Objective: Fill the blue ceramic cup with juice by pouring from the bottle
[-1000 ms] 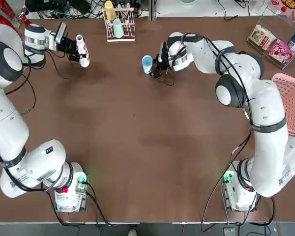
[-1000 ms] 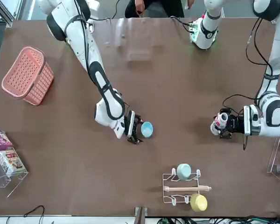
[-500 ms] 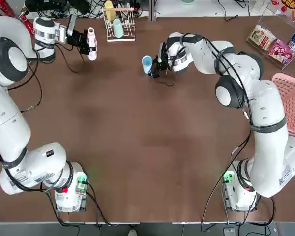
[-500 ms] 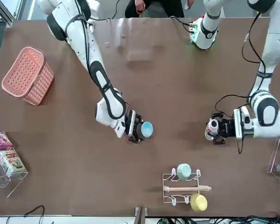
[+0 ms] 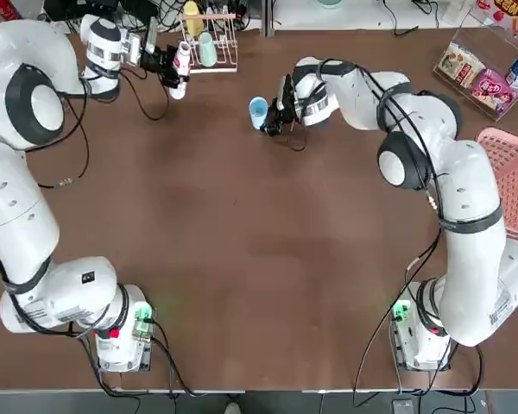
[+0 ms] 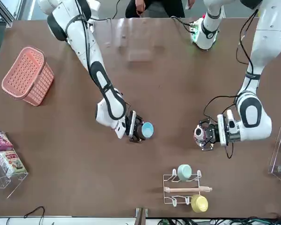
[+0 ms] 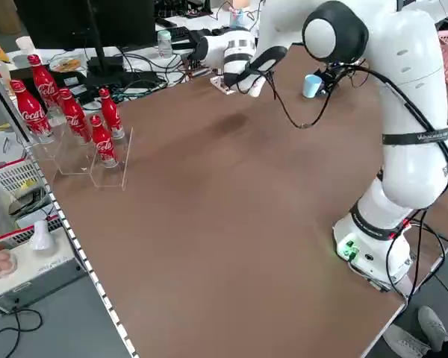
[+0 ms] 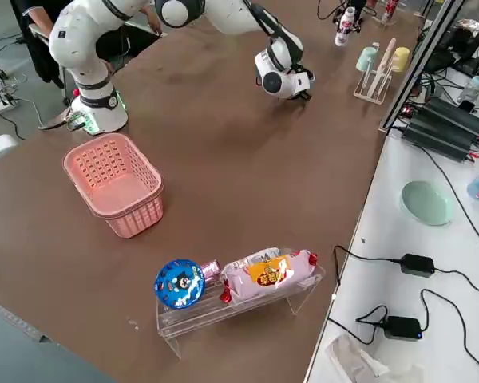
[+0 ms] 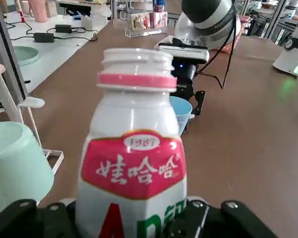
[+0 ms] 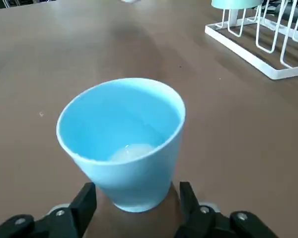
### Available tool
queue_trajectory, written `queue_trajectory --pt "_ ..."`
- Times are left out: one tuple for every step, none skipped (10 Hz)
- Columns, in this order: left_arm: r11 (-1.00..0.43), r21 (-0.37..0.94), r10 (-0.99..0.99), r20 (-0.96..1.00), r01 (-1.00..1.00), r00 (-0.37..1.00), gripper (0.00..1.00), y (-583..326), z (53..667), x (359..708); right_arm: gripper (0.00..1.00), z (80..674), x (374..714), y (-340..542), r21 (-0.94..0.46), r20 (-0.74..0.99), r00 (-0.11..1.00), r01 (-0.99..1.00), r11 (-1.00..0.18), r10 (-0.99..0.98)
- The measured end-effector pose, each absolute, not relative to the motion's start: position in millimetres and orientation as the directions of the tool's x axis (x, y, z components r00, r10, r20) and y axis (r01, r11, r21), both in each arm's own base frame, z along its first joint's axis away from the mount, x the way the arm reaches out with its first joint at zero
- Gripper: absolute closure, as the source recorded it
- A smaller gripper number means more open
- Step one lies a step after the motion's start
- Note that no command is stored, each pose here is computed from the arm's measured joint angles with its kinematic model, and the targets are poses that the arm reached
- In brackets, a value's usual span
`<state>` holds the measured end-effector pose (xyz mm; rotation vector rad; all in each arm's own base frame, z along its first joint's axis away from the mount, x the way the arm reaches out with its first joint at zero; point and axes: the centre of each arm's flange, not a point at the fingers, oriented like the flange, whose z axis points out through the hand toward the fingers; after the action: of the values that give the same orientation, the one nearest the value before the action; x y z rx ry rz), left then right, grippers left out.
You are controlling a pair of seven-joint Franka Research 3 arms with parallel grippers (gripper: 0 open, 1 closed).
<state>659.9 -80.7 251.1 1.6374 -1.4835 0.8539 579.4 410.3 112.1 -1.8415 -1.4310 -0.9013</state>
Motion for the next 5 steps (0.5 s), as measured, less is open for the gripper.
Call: queue_trajectory --pt "-0.048 0.098 -0.503 0.857 -0.994 0.109 0.55 -96 252 660 0.26 112 579 410 -0.069 0.821 0.176 0.975 -0.212 0.543" --pt "-0.054 0.097 -0.514 0.850 -0.994 0.111 0.55 -111 255 660 0.26 112 579 410 -0.069 0.821 0.176 0.975 -0.212 0.543" --pt "-0.067 0.100 -0.526 0.842 -0.993 0.120 0.55 -126 261 660 0.30 112 579 410 -0.069 0.821 0.176 0.975 -0.212 0.543" --pt "-0.078 0.111 -0.533 0.835 -0.991 0.135 0.55 -137 267 660 0.32 112 579 410 -0.069 0.821 0.176 0.975 -0.212 0.543" --pt "-0.081 0.117 -0.539 0.830 -0.990 0.142 0.55 -146 270 659 0.33 112 579 410 -0.069 0.821 0.177 0.975 -0.213 0.543"
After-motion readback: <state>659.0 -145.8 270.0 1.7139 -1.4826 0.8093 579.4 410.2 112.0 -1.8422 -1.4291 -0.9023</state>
